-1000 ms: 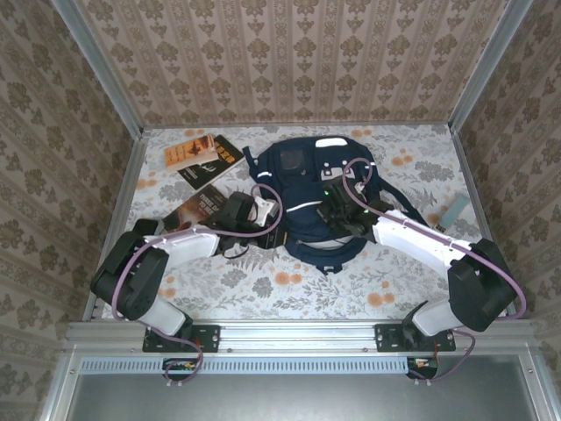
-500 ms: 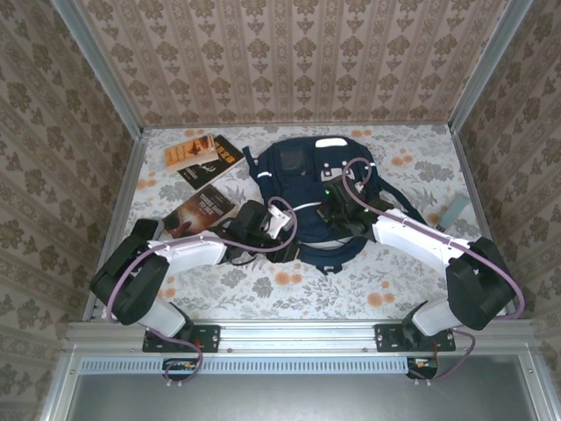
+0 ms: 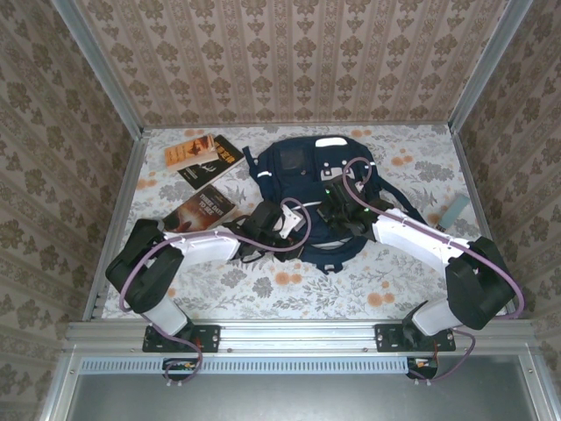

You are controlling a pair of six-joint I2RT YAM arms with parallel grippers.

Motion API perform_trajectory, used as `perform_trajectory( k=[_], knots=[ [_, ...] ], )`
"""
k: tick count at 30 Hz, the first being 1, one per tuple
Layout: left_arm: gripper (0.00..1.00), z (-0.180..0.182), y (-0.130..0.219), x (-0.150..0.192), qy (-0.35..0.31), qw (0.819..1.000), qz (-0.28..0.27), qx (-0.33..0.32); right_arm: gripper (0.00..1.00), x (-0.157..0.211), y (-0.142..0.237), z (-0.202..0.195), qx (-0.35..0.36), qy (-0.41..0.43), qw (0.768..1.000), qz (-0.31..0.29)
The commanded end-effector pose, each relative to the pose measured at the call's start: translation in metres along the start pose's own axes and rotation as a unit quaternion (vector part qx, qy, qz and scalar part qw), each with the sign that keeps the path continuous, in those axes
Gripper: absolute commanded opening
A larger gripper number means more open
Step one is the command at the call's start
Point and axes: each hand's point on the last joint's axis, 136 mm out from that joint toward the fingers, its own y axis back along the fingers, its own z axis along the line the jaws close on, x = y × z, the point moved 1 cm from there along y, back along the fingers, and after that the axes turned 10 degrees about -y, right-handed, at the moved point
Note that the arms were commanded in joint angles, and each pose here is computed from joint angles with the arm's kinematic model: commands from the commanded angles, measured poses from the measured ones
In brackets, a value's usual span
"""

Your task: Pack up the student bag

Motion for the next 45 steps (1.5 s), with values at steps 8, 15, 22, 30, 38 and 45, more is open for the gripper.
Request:
perform_trajectory(
  k=[8, 15, 22, 30, 38, 45],
  knots=[
    [0.01, 0.028, 0.01, 0.002, -0.007, 0.997, 0.008, -0.076, 0.0, -0.01, 0.011, 0.003, -0.013, 0.015, 1.0, -0.02],
    [0.0, 0.07, 0.036, 0.017, 0.047, 0.99, 0.01, -0.131, 0.0, -0.03, 0.026, -0.007, -0.011, 0.032, 0.998, -0.045],
    [0.0, 0.098, 0.048, 0.005, 0.093, 0.984, -0.007, -0.152, 0.0, -0.034, 0.031, -0.005, -0.025, 0.06, 0.997, -0.04],
    [0.09, 0.14, 0.035, -0.035, 0.139, 0.974, -0.022, -0.176, 0.0, -0.028, 0.025, 0.008, -0.042, 0.086, 0.995, -0.019],
    [0.74, 0.165, 0.079, -0.035, 0.207, 0.954, -0.03, -0.215, 0.0, -0.038, 0.002, 0.015, -0.027, 0.102, 0.994, -0.025],
    [0.91, 0.226, 0.145, 0.03, 0.352, 0.879, -0.023, -0.322, 0.37, -0.028, -0.017, 0.034, -0.045, 0.16, 0.986, 0.008]
  ],
)
